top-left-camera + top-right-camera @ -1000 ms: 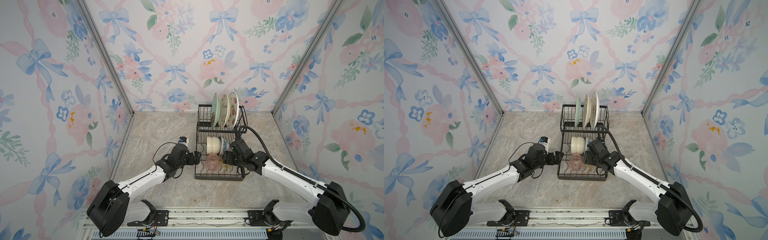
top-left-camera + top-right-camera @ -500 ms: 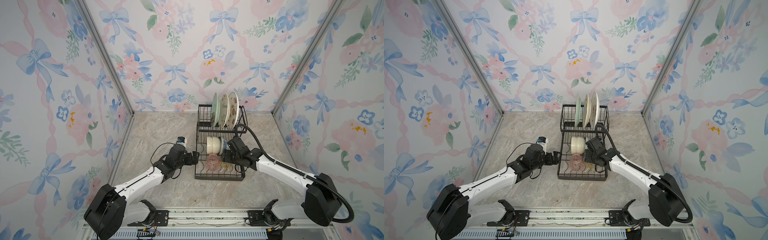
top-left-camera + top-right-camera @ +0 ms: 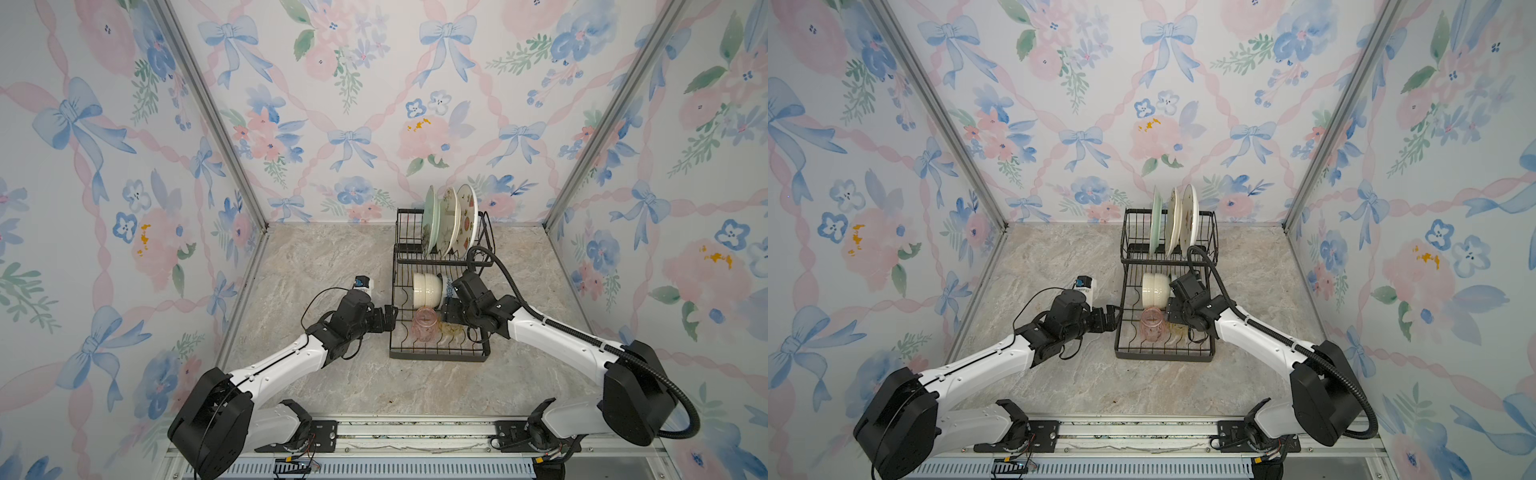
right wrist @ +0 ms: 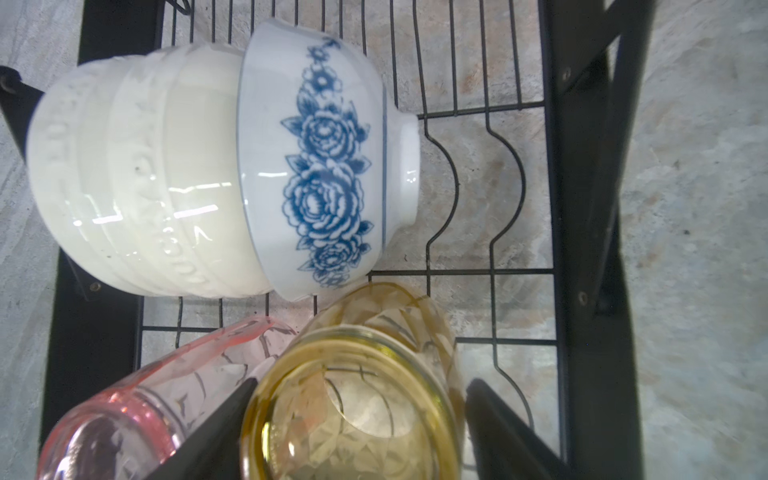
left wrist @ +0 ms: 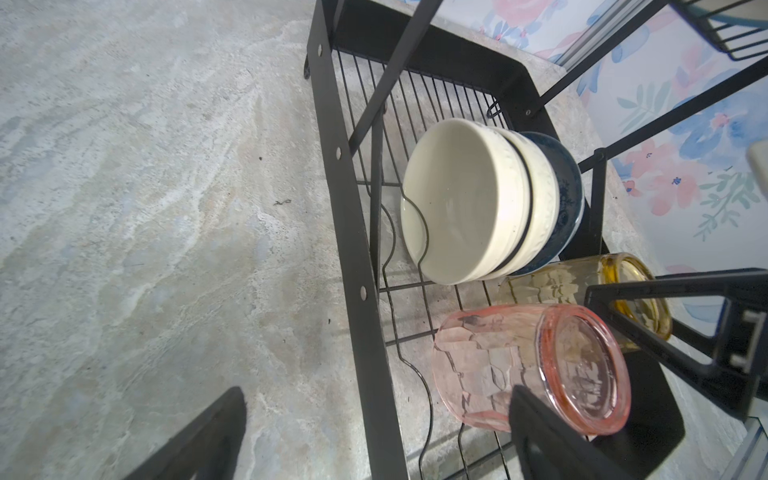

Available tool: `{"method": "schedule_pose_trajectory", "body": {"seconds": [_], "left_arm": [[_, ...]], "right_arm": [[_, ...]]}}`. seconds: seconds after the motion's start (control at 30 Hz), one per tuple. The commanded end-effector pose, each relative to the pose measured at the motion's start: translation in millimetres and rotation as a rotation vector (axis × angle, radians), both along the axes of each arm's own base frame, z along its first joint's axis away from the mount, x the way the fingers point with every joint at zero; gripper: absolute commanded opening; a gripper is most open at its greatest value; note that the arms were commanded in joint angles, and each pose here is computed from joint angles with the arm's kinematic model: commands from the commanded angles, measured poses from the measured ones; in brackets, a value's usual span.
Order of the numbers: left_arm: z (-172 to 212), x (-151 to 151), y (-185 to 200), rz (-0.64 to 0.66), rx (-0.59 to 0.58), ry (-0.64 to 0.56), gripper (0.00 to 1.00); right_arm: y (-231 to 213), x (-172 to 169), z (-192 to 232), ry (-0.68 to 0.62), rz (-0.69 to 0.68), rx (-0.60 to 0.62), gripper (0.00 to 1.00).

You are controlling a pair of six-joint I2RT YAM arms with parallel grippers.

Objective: Unload the mixed dishes from the dish rack
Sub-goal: 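Close the right gripper around the yellow glass on the lower tier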

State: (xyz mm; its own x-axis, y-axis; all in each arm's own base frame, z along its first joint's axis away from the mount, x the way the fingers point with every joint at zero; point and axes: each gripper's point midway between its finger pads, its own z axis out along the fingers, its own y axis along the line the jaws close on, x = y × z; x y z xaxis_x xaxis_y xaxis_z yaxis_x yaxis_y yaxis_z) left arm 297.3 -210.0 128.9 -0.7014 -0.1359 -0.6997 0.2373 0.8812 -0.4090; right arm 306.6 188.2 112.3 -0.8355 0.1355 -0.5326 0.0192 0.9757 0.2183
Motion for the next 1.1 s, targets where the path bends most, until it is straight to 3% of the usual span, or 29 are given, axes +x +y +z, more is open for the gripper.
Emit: {"method": "schedule_pose_trajectory", "body": {"seconds": [0.0,0.37,1.07], "left_arm": [[-2.9,-2.9,7.3,0.011,0.016,-0.005,0.98],[-2.9,-5.6,8.6,0.013,0.008,-0.004,0.98],[-2.3,-7.1,6.8,0.003,-0.003,0.000,0.98]], "right_arm": [[-6.6,4.1,-4.3,-0.020,-0.003,-0.032,0.79],[-9.1,6.4,-13.3,-0.022,-0.013,-0.051,0.75],[-13.5,0.4,-26.3,0.020,-0.020,-0.077,0.77]]}}
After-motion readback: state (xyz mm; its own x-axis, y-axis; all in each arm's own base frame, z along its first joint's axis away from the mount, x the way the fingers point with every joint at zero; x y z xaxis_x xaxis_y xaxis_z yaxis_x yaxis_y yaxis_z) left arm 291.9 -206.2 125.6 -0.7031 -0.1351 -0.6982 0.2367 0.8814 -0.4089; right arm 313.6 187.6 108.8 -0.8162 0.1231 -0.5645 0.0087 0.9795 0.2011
